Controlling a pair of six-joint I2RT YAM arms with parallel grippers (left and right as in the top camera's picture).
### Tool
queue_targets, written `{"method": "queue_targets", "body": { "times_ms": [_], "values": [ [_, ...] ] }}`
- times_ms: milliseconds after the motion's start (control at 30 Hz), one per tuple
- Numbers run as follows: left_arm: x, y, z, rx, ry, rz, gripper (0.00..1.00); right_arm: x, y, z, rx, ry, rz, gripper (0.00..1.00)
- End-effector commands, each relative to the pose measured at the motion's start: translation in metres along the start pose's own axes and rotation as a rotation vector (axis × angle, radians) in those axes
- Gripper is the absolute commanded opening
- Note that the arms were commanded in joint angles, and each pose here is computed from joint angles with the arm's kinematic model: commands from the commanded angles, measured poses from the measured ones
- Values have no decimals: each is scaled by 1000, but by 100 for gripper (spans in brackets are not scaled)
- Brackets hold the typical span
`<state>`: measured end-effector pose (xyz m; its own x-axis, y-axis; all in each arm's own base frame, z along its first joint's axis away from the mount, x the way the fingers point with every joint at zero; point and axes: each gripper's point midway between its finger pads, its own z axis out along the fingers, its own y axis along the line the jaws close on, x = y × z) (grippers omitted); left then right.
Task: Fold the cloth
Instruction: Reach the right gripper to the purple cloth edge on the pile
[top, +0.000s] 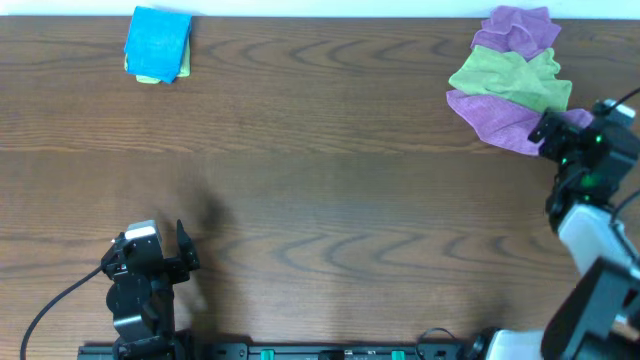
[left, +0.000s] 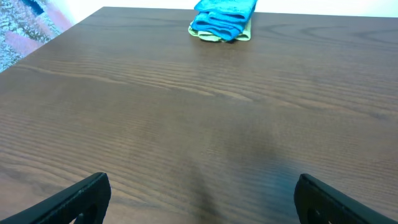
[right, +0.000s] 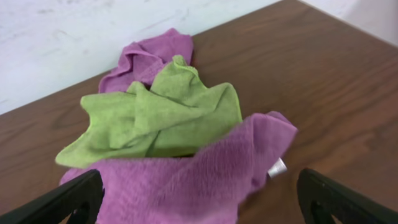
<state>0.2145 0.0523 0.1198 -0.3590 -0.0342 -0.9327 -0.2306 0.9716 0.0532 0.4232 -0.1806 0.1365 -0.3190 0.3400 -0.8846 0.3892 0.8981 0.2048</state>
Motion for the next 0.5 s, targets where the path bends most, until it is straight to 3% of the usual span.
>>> {"method": "queue_targets", "body": {
  "times_ms": [0,200,467],
  "values": [
    [9,3,3,-17,19,6,95,-1,-2,22,-27,19,-21,99],
    [9,3,3,-18,19,6,95,6,-6,59,-42,69,-12,99],
    [9,3,3,-18,19,6,95,23,-19,73,-18,112,3,99]
  ]
}}
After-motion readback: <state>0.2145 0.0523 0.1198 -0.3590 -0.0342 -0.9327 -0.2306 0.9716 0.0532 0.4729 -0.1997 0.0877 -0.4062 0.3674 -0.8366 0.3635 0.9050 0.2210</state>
